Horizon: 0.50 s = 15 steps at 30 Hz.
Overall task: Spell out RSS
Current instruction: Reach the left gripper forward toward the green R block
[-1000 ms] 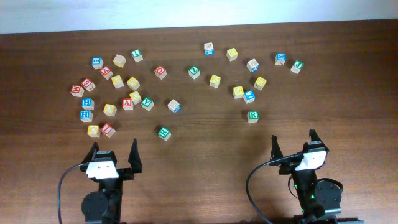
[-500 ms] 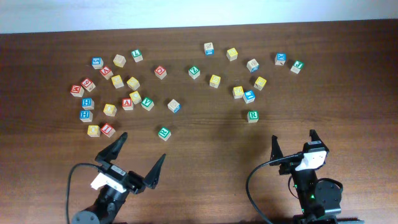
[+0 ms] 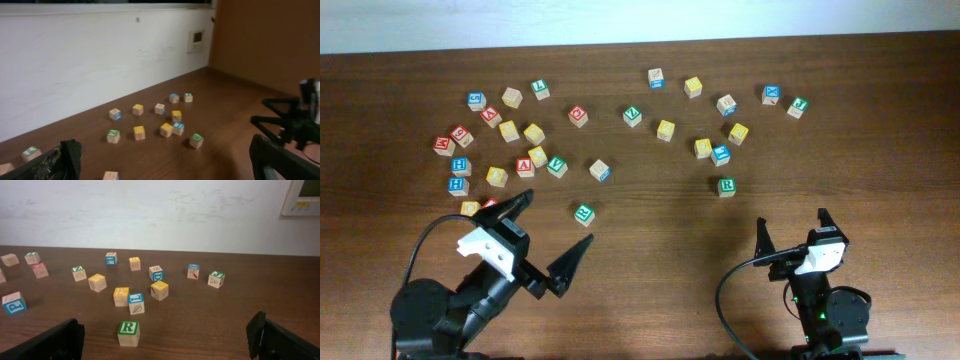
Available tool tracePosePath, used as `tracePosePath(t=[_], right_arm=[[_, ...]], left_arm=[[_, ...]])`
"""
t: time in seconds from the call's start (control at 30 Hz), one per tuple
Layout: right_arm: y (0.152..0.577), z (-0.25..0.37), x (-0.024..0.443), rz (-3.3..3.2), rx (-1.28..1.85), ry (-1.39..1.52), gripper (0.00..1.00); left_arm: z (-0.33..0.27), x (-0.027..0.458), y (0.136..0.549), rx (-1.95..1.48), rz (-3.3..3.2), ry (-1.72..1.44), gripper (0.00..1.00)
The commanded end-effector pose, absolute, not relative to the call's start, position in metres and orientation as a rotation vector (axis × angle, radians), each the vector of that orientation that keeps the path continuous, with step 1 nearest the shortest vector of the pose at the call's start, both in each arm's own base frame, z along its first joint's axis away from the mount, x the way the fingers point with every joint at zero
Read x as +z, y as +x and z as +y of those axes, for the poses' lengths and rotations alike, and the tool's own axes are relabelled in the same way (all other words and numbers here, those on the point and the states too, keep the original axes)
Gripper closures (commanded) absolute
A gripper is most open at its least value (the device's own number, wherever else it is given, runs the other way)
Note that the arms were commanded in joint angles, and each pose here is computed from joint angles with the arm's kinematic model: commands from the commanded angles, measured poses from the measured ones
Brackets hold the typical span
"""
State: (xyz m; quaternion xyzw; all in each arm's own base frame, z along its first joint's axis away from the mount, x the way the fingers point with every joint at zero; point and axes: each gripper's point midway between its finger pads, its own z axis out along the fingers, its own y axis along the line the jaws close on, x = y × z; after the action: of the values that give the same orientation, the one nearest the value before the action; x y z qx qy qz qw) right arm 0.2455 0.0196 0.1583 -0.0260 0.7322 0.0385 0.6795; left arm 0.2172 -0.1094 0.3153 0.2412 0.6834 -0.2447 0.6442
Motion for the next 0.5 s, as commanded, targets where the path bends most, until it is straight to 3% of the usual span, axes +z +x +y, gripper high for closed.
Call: tracePosePath(t=[0.0,0.2,0.33,0.47], right_arm=[[0.246,0.017,0.156,1.649,0.072,-0.049,0.02],[0.246,0.017,0.156,1.649,0.072,-0.049,0.02],[0.246,0.017,0.156,1.649,0.072,-0.049,0.02],[0.246,0.017,0.156,1.649,0.072,-0.049,0.02]], left_arm=[[-0.118,0.328,0.208,-0.609,1.521,0.600,0.01],[-0.079,0.311,0.235,-0.492,1.999,0.322,0.01],[-0.107,0.304,0.234,-0.753,2.099,0.394,0.01],[-0.101,0.282,0.251,-0.753,2.216,0.285,0.01]])
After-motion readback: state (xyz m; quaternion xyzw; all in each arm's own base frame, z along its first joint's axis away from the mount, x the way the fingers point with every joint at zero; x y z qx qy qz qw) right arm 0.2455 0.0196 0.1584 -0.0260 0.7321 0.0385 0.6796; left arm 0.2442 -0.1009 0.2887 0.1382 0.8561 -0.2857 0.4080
